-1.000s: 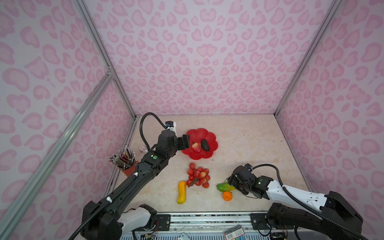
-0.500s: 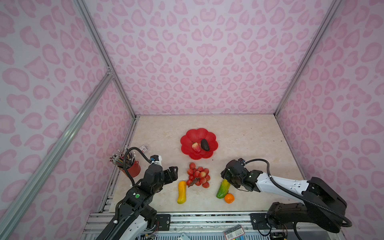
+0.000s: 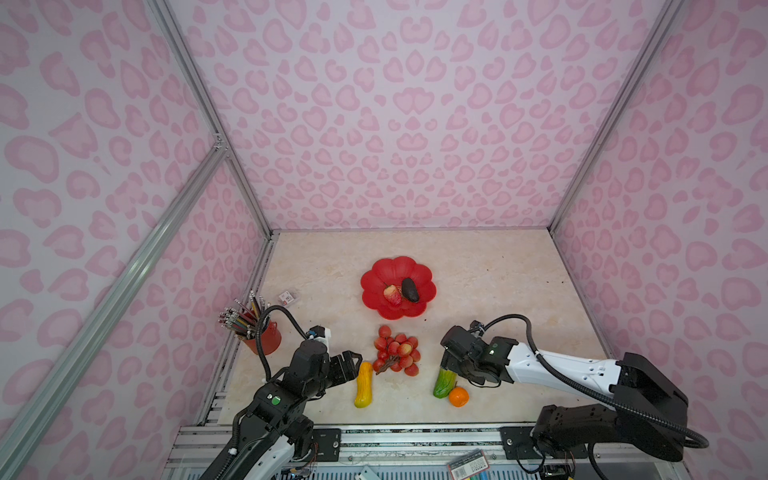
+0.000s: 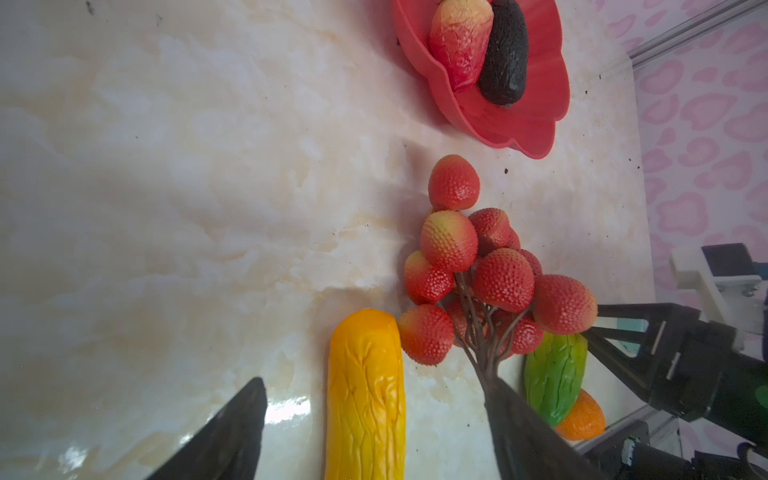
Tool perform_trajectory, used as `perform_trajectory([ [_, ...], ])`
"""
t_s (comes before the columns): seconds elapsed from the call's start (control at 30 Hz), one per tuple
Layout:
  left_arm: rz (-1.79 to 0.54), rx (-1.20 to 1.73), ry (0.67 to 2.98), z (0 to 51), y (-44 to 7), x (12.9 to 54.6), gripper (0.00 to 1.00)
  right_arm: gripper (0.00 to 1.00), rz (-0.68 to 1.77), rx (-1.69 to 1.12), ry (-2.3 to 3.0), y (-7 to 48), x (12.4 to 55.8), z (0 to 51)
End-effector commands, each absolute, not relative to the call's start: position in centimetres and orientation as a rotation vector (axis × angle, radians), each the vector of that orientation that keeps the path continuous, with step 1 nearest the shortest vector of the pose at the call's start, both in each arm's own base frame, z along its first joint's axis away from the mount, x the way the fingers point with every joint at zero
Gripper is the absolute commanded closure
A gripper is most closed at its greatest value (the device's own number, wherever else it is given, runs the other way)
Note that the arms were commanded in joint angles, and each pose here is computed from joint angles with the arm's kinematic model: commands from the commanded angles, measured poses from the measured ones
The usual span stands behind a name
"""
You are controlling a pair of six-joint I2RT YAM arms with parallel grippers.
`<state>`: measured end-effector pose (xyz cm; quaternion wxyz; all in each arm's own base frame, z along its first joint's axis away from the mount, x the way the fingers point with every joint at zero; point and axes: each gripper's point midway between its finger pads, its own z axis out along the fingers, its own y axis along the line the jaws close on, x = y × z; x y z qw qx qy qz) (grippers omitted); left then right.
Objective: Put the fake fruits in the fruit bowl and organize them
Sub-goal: 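Lift the papaya into the bowl with right gripper while left reaches yellow fruit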
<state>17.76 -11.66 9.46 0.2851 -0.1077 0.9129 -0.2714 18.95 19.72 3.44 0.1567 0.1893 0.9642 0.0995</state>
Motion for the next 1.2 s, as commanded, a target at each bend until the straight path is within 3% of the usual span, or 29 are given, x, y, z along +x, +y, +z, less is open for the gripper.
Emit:
perform_trajectory([
  [0.0,-0.757,-0.279,2.452,9.4,-12.1,17.5,0.16,0.26,0.313,0.542,2.745,20.9,19.7,3.4],
  [0.33,-0.771,-0.258,2.487,8.7,-12.6,17.2,0.17,0.61,0.334,0.538,2.769,23.2,21.0,2.7],
  [0.5,-0.769,-0.243,2.505,8.5,-12.8,17.1,0.18,0.7,0.378,0.518,2.731,24.2,22.7,3.7],
  [0.87,-0.758,-0.195,2.543,8.1,-13.4,17.0,0.19,0.72,0.347,0.199,2.42,24.3,34.0,15.7],
  [1.17,-0.699,-0.129,2.586,7.4,-13.8,17.2,0.2,0.73,0.216,-0.147,2.434,27.6,44.0,15.2],
])
